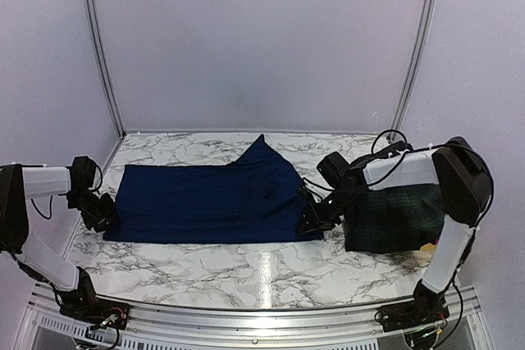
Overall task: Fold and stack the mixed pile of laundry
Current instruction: Move the 1/3-folded T-shirt to the center of the board.
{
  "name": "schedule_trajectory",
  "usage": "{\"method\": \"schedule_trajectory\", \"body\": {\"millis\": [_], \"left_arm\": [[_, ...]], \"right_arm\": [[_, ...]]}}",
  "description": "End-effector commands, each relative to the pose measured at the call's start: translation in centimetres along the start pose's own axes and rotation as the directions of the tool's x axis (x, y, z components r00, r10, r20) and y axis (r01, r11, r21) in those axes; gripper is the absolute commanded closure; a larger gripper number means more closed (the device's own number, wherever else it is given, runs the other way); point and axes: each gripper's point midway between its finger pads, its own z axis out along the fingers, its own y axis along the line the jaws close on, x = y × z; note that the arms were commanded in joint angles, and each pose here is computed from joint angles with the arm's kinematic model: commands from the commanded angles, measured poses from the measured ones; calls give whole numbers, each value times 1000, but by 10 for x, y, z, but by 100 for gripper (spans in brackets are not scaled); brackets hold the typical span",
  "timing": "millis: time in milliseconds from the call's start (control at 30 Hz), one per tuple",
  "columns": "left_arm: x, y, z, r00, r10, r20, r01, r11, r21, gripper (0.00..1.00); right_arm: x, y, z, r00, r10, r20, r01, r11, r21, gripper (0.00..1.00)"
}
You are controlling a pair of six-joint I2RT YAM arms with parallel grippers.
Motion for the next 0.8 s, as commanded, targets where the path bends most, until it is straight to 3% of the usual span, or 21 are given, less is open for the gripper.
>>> {"method": "schedule_trajectory", "body": {"millis": [0, 167, 400, 600, 767], "left_arm": [[18, -20, -22, 998, 57, -29, -55, 996, 71, 57], [4, -65, -38, 986, 167, 23, -169, 971, 166, 50], [-8, -82, -10, 984, 177, -2, -174, 969, 176, 51], [8, -63, 19, 991, 107, -76, -97, 987, 126, 52], [41, -33, 22, 993, 24, -119, -15, 997, 75, 54]], "right_arm": [[38, 13, -11, 993, 19, -118, -17, 1000, 23, 59], [-23, 32, -37, 998, -57, 17, 57, 998, 29, 57], [-79, 17, -11, 995, -80, 64, 75, 994, 75, 58], [-66, -6, 12, 999, -44, 25, 42, 994, 105, 59], [-10, -12, 18, 998, -10, -58, 17, 993, 113, 60]]}}
